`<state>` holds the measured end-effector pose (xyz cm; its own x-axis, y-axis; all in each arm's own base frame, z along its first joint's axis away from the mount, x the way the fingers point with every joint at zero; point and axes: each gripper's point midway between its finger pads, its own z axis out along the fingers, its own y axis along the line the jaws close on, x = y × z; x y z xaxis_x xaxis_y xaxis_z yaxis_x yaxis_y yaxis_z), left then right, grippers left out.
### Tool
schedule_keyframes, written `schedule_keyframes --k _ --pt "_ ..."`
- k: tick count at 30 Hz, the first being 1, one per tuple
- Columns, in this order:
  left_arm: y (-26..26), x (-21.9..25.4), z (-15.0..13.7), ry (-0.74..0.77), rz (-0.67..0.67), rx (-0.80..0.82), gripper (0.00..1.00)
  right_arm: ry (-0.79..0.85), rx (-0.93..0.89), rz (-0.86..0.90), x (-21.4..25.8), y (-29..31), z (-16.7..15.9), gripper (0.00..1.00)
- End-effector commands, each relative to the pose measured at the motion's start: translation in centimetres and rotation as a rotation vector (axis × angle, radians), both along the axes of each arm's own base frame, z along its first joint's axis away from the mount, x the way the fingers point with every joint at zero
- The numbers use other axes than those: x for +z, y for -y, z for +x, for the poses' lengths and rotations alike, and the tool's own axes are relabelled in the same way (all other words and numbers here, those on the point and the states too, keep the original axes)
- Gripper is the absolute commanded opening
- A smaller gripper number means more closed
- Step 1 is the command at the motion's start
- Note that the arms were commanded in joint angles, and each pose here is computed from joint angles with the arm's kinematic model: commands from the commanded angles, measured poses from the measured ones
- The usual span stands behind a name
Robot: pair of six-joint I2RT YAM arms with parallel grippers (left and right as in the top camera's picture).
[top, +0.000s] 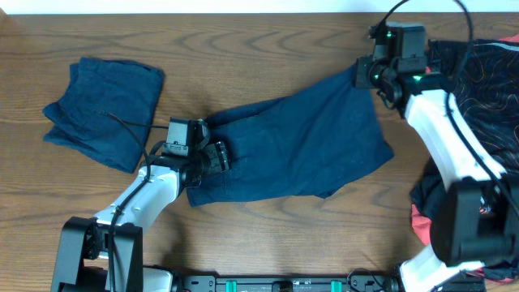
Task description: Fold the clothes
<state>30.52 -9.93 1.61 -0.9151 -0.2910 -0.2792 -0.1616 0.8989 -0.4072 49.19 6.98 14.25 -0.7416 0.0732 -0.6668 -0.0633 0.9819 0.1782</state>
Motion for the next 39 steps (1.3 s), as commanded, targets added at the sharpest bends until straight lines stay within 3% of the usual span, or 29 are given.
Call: schedule_keyframes --k 1,7,10,14,19,24,29,39 --pt "-0.8 -1.4 -0.9 -0.049 0.041 0.005 0.77 -0.021 -0.022 -0.021 -2.7 0.3 1.3 0.01" --pt "-0.8 -1.3 -0.8 -0.047 0.040 0.005 0.76 -0.067 -0.175 -0.077 -7.2 2.8 2.4 0.01" --pt "-0.7 -0.7 -0.4 -0.023 0.036 0.005 0.80 -0.095 -0.184 -0.100 -7.8 3.4 1.9 0.24" --pt "-0.5 2.2 0.5 0.073 0.018 0.006 0.85 -0.065 -0.180 -0.112 -4.8 3.6 1.3 0.43" --pt "-0.6 8.1 0.9 0.248 -0.011 0.013 1.00 -0.001 -0.138 -0.056 1.6 2.6 -0.8 0.35" --pt "-2.9 11.0 -0.1 0.315 0.031 0.082 0.98 -0.133 0.042 0.075 3.4 -1.9 -6.6 0.36" --pt "-5.3 8.2 -2.0 0.177 0.106 0.150 0.98 -0.317 0.196 0.083 0.5 -6.6 -11.3 0.38" --pt "-5.0 1.7 -3.5 -0.103 0.031 0.173 0.98 -0.531 0.398 -0.005 -7.5 -14.4 -15.9 0.38"
